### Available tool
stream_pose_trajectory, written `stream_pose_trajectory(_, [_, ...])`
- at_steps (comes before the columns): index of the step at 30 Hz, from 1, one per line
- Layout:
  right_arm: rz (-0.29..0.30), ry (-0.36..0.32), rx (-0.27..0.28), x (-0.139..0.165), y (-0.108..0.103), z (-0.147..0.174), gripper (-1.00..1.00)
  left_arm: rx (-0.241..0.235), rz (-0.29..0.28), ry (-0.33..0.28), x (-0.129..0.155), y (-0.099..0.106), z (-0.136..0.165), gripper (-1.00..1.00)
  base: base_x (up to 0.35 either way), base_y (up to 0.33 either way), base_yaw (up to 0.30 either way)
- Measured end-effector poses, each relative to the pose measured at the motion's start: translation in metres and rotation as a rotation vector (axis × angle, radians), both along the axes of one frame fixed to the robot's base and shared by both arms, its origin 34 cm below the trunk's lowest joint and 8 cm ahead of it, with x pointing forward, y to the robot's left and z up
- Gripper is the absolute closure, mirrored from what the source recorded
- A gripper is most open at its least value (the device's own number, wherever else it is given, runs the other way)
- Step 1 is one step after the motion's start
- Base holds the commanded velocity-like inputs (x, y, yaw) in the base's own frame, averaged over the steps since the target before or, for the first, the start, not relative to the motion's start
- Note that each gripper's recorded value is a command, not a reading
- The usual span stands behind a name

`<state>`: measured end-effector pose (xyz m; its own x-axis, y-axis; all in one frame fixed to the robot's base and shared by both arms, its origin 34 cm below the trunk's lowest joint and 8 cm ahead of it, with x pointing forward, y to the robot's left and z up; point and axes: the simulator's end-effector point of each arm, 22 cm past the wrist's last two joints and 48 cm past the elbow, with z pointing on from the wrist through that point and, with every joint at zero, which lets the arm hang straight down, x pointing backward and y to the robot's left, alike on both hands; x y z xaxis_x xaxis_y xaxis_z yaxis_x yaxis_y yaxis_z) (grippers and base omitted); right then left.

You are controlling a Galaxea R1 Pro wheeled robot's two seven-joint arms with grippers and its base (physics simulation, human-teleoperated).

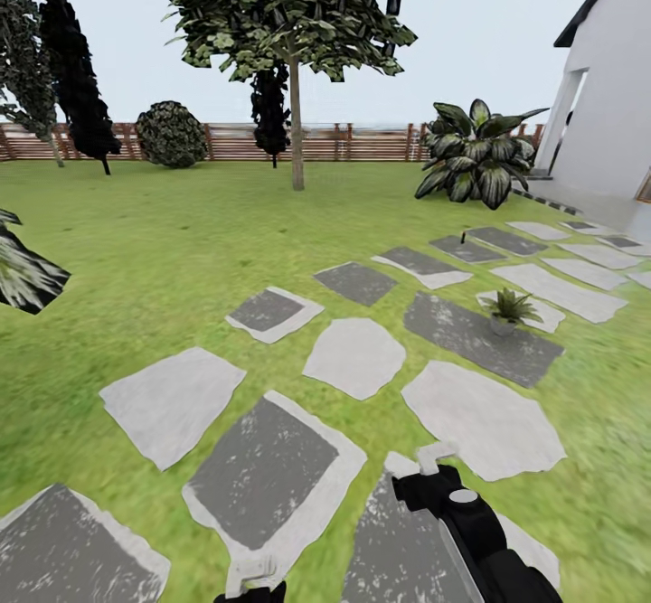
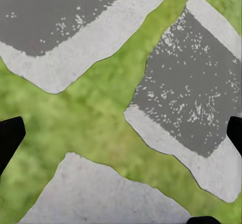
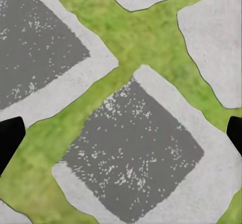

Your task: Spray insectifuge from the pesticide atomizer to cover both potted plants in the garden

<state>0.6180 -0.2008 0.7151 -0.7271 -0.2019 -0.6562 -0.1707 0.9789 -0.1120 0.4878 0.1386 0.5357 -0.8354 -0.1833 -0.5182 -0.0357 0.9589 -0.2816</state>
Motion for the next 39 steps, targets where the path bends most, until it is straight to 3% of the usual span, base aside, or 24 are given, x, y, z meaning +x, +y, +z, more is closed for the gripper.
stream_pose_trajectory(39, [-0.003, 0.008, -0.004, -0.001, -0.0013, 0.0004, -1.0, 0.0, 0.001, 0.006, -0.0025, 0.0004, -0.0019, -1.0, 0.32, 0.0, 0.0])
